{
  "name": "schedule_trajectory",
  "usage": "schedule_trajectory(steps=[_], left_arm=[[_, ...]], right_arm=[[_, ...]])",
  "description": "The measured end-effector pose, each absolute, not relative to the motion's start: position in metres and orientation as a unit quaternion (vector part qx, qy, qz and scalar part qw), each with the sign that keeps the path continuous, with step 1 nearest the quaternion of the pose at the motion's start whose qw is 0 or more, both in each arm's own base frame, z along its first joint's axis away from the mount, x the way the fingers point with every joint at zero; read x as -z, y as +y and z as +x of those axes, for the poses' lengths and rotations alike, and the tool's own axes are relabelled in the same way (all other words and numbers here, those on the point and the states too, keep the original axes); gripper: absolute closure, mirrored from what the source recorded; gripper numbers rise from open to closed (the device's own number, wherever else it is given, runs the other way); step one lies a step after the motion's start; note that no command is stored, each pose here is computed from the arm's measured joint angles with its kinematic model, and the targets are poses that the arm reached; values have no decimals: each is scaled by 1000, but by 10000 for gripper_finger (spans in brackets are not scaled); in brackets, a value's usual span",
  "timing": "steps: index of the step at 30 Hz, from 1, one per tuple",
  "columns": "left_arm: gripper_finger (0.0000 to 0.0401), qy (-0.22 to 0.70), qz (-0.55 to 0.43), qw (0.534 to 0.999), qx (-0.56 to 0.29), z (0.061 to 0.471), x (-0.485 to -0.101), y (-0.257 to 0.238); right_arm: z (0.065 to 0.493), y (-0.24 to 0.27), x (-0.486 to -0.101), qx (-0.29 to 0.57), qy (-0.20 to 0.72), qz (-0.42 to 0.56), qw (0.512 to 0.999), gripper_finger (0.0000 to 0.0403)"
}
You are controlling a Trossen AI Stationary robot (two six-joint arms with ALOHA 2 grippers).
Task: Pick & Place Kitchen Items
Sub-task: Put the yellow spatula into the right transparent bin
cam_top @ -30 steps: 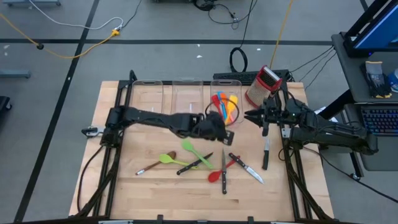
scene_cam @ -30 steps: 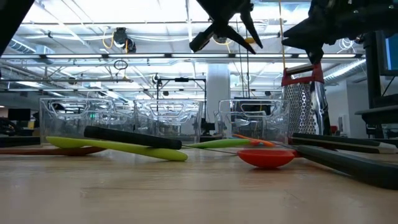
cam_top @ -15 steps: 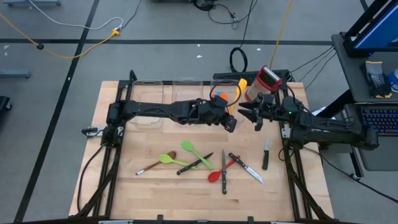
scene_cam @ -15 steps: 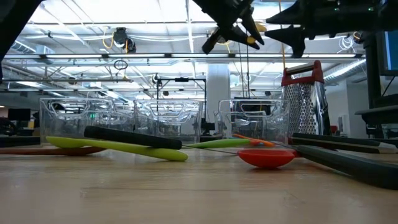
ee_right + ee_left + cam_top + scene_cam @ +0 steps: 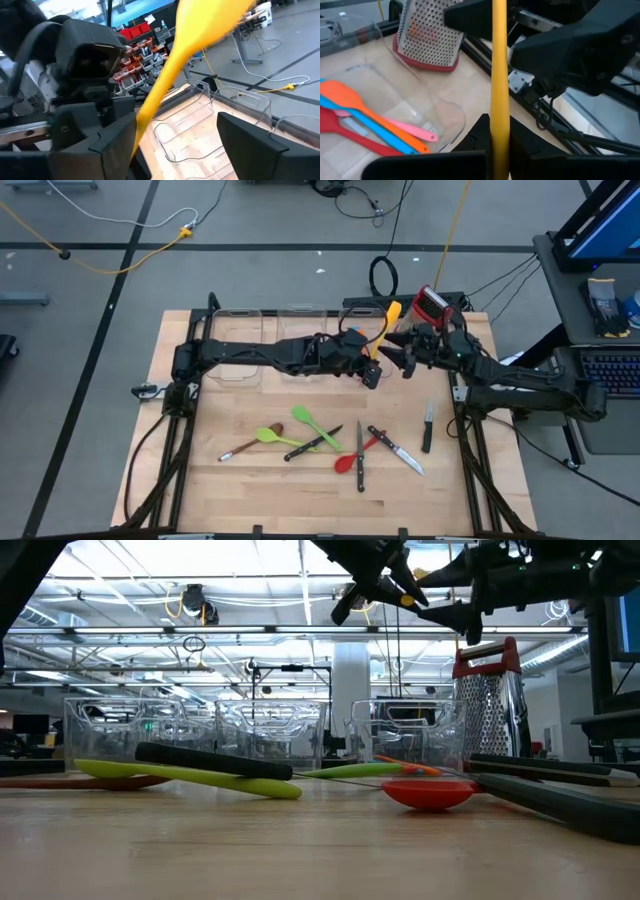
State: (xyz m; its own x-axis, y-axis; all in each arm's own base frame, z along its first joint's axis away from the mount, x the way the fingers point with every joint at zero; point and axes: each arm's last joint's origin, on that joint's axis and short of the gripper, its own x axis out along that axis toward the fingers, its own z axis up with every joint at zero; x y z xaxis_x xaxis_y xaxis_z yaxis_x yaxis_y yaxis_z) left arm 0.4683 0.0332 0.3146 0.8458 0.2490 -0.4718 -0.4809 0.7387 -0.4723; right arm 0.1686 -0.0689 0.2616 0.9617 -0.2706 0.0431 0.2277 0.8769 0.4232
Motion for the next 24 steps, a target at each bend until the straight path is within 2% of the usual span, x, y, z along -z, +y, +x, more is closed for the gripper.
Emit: schedule_trajectory(steps=[7, 14, 19, 24], left_arm=[[379, 187, -309, 915, -182, 469, -316, 35], [379, 173, -317, 918, -166, 471, -320, 35], [380, 181, -319, 915, -166, 471, -318, 35], [378, 179, -321, 915, -168, 471, -318, 35]], right_arm=[[173, -73, -261, 126, -60, 219, 966, 117], [182, -77, -260, 101, -81, 240, 962, 134], [185, -79, -257, 104, -78, 262, 956, 178], [185, -80, -256, 111, -78, 262, 955, 250]])
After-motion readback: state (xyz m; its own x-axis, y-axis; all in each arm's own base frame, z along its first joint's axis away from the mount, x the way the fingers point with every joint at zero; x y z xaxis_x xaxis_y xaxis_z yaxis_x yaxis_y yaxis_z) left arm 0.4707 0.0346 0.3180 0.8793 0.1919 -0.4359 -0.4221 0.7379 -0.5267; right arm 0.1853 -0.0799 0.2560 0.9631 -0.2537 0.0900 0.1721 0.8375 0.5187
